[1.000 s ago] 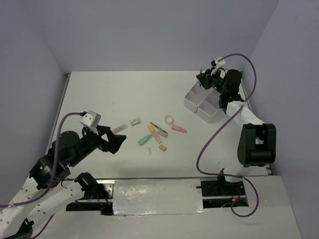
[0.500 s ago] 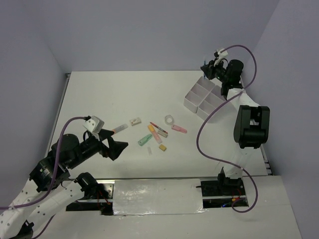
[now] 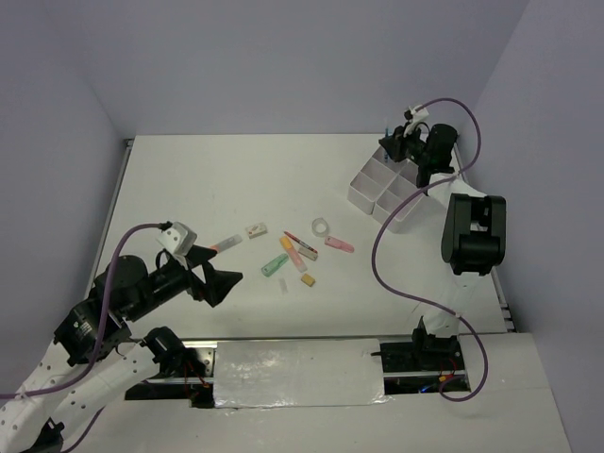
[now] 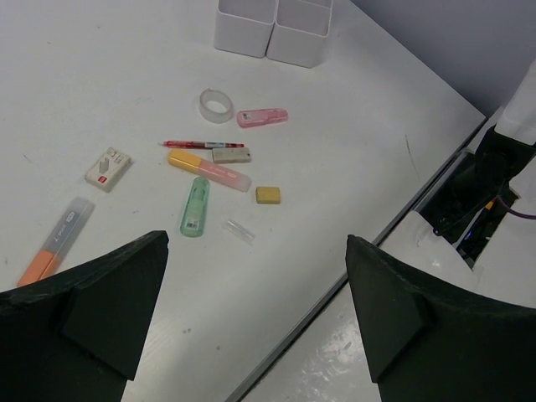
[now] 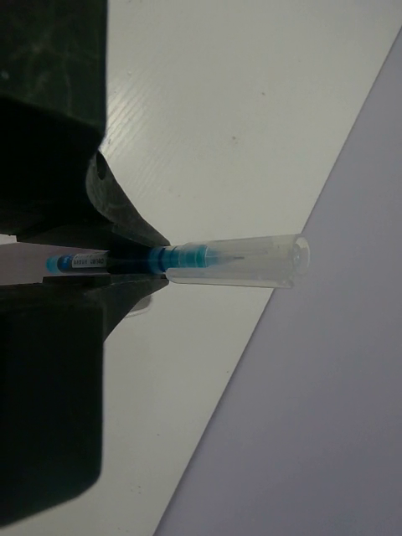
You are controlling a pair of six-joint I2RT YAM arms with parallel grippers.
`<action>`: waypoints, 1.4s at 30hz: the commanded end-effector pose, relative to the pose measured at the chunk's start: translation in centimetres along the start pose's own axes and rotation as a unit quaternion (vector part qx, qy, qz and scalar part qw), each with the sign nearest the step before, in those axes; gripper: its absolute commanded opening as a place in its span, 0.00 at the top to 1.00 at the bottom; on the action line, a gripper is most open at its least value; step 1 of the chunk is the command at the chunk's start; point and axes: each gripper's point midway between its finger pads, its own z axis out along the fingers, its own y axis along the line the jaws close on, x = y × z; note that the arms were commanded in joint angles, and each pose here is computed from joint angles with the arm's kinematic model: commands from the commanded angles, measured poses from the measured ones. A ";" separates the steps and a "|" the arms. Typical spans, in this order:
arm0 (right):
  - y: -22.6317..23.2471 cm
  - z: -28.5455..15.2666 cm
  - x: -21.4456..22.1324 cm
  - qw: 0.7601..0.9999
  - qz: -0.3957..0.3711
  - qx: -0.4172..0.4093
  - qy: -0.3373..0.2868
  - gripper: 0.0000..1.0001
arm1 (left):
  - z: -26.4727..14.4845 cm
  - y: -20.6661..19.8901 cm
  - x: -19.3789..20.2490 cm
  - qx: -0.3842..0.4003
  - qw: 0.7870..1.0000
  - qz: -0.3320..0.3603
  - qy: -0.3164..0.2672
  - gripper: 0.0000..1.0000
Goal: Sort the stationery into containers
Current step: Place the pen in the storage box.
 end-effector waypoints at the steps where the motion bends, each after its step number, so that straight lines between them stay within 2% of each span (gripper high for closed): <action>1: -0.5 0.0 0.4 1.000 -0.007 -0.001 -0.018 0.81 | -0.4 -0.9 -2.0 0.021 0.999 0.012 -0.043 0.01; 7: 0.0 -0.2 1.9 1.000 -0.001 -0.006 -0.012 0.77 | -0.4 -1.0 -2.0 0.026 0.999 0.014 -0.042 0.01; 16: -0.2 -0.2 1.9 1.000 0.001 -0.005 -0.010 0.71 | -0.7 -1.2 -2.3 0.030 0.998 0.016 -0.049 0.01; 27: -0.3 -1.0 2.2 1.000 0.001 0.000 -0.007 0.69 | -1.3 -1.4 -2.6 0.037 0.997 0.019 -0.059 0.01; 32: 0.1 -2.2 -0.1 1.000 -0.004 -0.002 -0.029 0.69 | -1.1 -1.2 -2.5 0.030 0.998 0.018 -0.057 0.01; 34: 0.5 -2.9 -2.4 0.999 -0.014 -0.002 -0.048 0.68 | -0.9 -0.9 -2.4 0.023 0.998 0.016 -0.053 0.01; 38: 1.7 -4.6 -7.3 0.996 -0.010 0.002 -0.084 0.59 | -0.4 -0.1 -2.1 -0.003 0.999 0.005 -0.038 0.01; 40: 2.4 -5.3 -8.9 0.995 -0.004 -0.002 -0.100 0.58 | -0.1 0.7 -2.1 -0.026 0.999 0.000 -0.035 0.01; 42: 3.4 -6.3 -10.8 0.993 0.016 0.004 -0.118 0.51 | 0.0 0.9 -2.1 -0.033 0.999 -0.002 -0.034 0.01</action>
